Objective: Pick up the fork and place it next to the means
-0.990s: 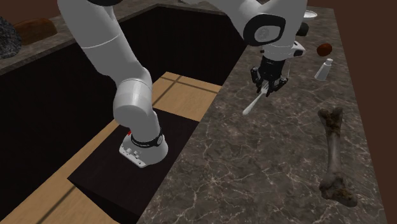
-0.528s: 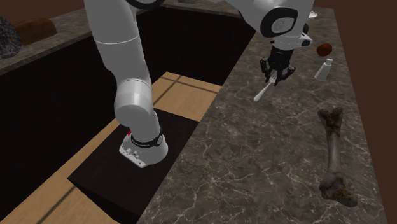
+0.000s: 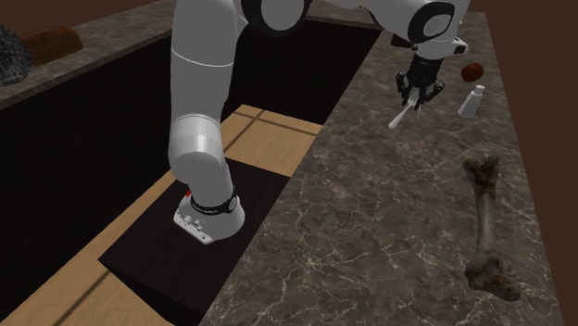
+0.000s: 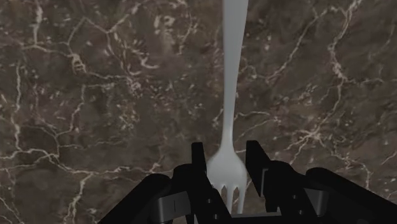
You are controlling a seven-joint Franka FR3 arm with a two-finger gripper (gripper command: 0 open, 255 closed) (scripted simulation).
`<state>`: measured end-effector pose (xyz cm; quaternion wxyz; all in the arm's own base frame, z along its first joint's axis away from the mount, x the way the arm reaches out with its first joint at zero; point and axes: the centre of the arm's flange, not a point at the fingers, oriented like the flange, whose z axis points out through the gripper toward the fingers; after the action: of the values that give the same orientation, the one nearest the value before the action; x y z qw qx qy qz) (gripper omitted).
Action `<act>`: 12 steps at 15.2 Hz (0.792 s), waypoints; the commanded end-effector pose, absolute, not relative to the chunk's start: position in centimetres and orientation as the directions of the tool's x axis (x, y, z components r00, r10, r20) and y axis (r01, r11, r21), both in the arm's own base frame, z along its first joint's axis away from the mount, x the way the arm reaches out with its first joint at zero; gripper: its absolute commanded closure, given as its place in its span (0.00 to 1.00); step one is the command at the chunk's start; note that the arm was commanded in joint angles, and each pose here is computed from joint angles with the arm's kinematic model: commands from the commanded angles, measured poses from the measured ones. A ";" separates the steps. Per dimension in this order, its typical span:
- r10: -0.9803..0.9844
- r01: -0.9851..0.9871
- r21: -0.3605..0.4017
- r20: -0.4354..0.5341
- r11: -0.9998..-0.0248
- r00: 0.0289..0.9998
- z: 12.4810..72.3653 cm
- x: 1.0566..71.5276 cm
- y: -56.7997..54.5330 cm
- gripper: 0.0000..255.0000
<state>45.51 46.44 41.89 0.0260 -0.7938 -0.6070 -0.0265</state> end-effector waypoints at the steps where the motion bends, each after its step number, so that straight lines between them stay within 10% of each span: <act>1: 0.962 0.965 -0.009 0.074 -0.262 0.262 40.9 45.5 47.4 1.00; 12: 0.962 0.965 -0.009 0.074 -0.262 0.262 35.1 45.5 47.4 1.00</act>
<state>45.58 47.37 35.73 0.0261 -0.7941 -0.6067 -0.0262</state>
